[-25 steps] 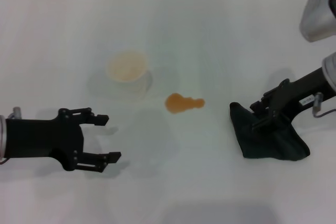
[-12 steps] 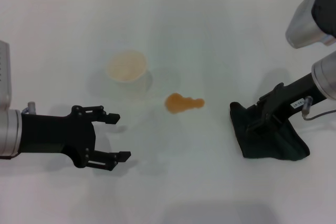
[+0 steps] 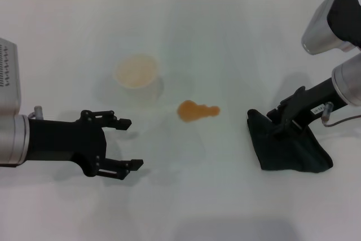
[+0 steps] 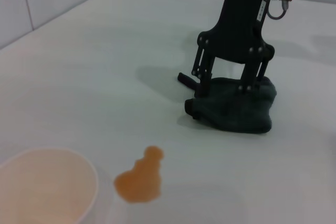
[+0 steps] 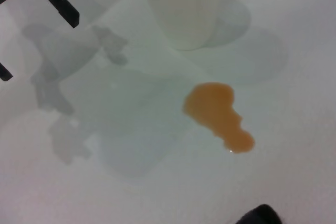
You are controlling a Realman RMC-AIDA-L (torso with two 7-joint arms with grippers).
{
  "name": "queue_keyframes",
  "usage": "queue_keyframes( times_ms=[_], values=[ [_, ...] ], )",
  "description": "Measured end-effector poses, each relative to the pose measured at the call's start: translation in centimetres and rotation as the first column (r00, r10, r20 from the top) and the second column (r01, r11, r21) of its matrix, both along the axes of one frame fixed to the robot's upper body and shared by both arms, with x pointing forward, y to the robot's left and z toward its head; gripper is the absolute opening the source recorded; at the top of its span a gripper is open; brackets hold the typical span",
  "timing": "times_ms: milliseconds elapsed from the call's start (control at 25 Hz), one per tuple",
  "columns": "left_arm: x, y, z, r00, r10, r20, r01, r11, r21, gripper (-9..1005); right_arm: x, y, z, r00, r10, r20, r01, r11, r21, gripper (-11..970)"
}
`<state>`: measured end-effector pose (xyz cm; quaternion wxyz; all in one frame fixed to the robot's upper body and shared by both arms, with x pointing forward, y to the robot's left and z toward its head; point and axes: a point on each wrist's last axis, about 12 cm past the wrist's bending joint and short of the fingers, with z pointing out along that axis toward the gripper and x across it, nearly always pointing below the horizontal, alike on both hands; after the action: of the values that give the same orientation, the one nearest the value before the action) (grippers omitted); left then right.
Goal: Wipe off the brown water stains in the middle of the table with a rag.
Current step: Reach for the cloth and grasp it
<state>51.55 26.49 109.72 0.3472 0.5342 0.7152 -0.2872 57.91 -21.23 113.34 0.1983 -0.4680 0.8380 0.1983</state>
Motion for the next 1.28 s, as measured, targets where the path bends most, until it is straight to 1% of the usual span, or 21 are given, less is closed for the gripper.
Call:
queue_keyframes(
  times_ms=[200,480,880,1280],
  values=[
    [0.0,-0.1,-0.1,1.0,-0.001,-0.001,0.001,1.0,0.006,881,0.1,0.0,0.2,1.0,0.0,0.008,0.0,1.0,0.0,573],
    [0.3,-0.4,-0.1,1.0,-0.002,0.011,0.002,1.0,0.018,881,-0.2,0.6,-0.5,0.999,0.038,-0.015,-0.038,0.999,-0.025,571],
    [0.3,-0.7,-0.2,1.0,-0.014,0.01,0.014,1.0,0.025,881,-0.4,0.8,-0.9,0.999,0.041,-0.025,-0.042,0.999,-0.033,568],
    [0.2,-0.8,-0.3,1.0,-0.015,0.008,0.015,1.0,0.022,881,-0.5,0.5,-1.3,0.999,0.041,-0.036,-0.043,0.997,-0.059,267]
  ],
)
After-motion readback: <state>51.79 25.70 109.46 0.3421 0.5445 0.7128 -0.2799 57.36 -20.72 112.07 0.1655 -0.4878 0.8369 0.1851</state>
